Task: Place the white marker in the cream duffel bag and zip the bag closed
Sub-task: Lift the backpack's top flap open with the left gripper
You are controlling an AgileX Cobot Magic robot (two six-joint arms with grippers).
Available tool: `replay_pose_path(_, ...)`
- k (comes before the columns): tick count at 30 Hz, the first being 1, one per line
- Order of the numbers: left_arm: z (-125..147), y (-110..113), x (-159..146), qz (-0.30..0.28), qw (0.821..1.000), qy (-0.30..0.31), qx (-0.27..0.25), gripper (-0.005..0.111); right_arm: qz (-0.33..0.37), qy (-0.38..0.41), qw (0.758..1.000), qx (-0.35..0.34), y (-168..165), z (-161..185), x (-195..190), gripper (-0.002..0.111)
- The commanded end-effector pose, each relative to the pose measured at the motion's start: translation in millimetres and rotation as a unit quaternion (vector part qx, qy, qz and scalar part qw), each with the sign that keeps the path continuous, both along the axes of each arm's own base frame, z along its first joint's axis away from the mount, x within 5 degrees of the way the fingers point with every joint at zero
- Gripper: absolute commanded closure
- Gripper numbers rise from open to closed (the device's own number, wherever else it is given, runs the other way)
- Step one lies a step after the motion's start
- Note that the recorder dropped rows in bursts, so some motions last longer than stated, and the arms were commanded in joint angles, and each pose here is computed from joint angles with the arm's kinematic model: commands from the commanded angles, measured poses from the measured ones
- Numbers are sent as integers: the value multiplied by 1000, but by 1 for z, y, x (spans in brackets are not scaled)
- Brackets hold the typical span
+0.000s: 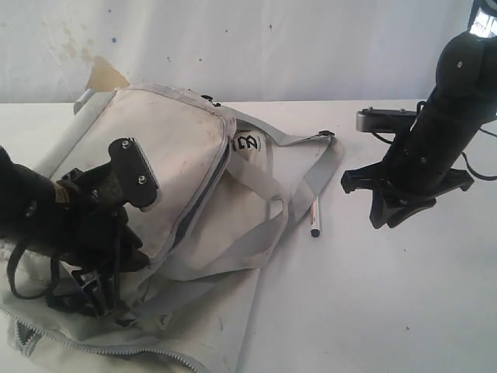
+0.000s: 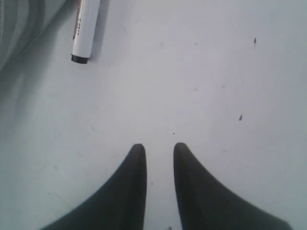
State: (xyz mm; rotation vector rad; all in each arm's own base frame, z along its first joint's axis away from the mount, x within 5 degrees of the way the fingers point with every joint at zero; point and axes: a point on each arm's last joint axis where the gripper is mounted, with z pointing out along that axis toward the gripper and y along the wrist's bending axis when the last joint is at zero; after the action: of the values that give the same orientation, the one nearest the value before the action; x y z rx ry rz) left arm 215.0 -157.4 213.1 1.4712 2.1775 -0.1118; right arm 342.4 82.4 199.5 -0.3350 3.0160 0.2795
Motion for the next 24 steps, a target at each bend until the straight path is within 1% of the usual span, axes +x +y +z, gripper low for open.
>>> replay_pose_path(1, 3, 1, 6, 55, 998, -5, -24, 107, 4, 3, 1000, -1, -2, 2, -2, 89)
replay_pose_path(4, 11, -2, 9, 91, 994, -15, -59, 107, 4, 2, 1000, -1, -2, 2, -2, 89)
replay_pose_path(5, 19, -2, 11, 111, 990, -21, -81, 107, 4, 2, 1000, -1, -2, 2, -2, 89)
replay_pose_path(7, 26, 0, 15, 138, 985, -23, -103, 107, 3, -1, 1000, 0, -2, 2, -1, 89)
replay_pose_path(9, 32, 5, 19, 167, 978, -26, -124, 107, 2, -7, 1000, 0, -1, 2, 0, 89)
replay_pose_path(12, 38, 17, 27, 217, 963, -27, -159, 107, 0, -15, 1000, 1, -1, 2, 1, 89)
replay_pose_path(15, 45, 32, 35, 275, 939, -26, -205, 107, -3, -31, 1000, 2, -1, 3, 4, 89)
replay_pose_path(17, 50, 42, 40, 317, 917, -23, -241, 107, -6, -48, 999, 4, -1, 3, 7, 89)
replay_pose_path(20, 56, 54, 45, 358, 891, -23, -278, 107, -11, -68, 998, 7, -1, 2, 12, 89)
replay_pose_path(21, 58, 57, 46, 368, 884, -24, -288, 107, -12, -72, 997, 7, 0, 2, 13, 89)
replay_pose_path(24, 64, 63, 51, 378, 872, -33, -308, 107, -13, -82, 996, 6, 0, -3, 17, 89)
